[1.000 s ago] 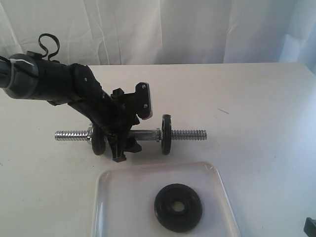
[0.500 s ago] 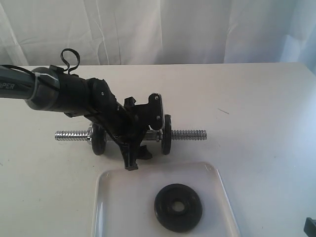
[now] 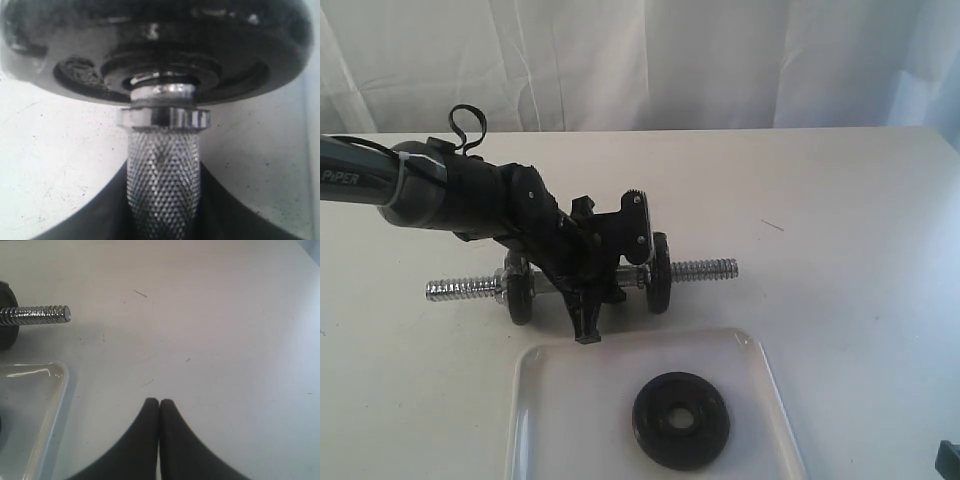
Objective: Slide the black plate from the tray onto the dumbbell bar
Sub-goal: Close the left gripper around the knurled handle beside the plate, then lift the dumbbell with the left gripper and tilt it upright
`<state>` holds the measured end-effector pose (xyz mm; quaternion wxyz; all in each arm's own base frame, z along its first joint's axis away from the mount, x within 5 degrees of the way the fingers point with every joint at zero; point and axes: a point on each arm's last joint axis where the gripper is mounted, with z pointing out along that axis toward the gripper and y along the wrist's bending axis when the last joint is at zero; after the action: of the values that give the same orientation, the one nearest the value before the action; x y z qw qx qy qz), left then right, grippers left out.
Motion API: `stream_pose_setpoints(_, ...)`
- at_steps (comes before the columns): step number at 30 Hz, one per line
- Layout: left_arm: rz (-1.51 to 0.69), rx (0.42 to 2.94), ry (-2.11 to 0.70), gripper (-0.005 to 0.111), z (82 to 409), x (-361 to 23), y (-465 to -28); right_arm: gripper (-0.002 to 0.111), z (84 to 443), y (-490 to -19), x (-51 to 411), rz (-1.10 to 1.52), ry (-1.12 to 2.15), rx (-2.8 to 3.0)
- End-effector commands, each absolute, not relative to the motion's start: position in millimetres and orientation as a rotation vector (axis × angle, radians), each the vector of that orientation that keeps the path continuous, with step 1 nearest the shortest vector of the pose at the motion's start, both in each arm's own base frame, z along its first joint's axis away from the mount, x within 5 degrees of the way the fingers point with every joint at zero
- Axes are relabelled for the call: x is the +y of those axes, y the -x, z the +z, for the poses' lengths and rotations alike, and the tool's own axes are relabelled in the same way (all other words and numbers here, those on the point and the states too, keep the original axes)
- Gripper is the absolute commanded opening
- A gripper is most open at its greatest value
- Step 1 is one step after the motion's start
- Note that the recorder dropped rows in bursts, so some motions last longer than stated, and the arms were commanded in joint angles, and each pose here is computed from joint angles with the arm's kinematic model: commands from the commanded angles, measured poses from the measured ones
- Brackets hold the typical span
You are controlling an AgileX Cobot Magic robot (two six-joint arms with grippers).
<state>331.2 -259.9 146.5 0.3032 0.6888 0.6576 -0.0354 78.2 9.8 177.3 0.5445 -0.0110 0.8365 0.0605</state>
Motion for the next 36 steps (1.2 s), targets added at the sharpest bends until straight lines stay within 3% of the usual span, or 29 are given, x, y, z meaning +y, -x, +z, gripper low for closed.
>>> stream_pose_setpoints(1, -0.141, 1.793, -1.839, 0.000, 139.4, -259.4, -326.5, 0.000, 175.5, -77.7, 9.6, 0.144, 0.022, 1.987)
stream_pose_setpoints(36, -0.087, 1.801, -1.380, 0.000, 200.3, -256.6, -339.3, 0.000, 175.5, -77.7, 9.6, 0.144, 0.022, 1.987)
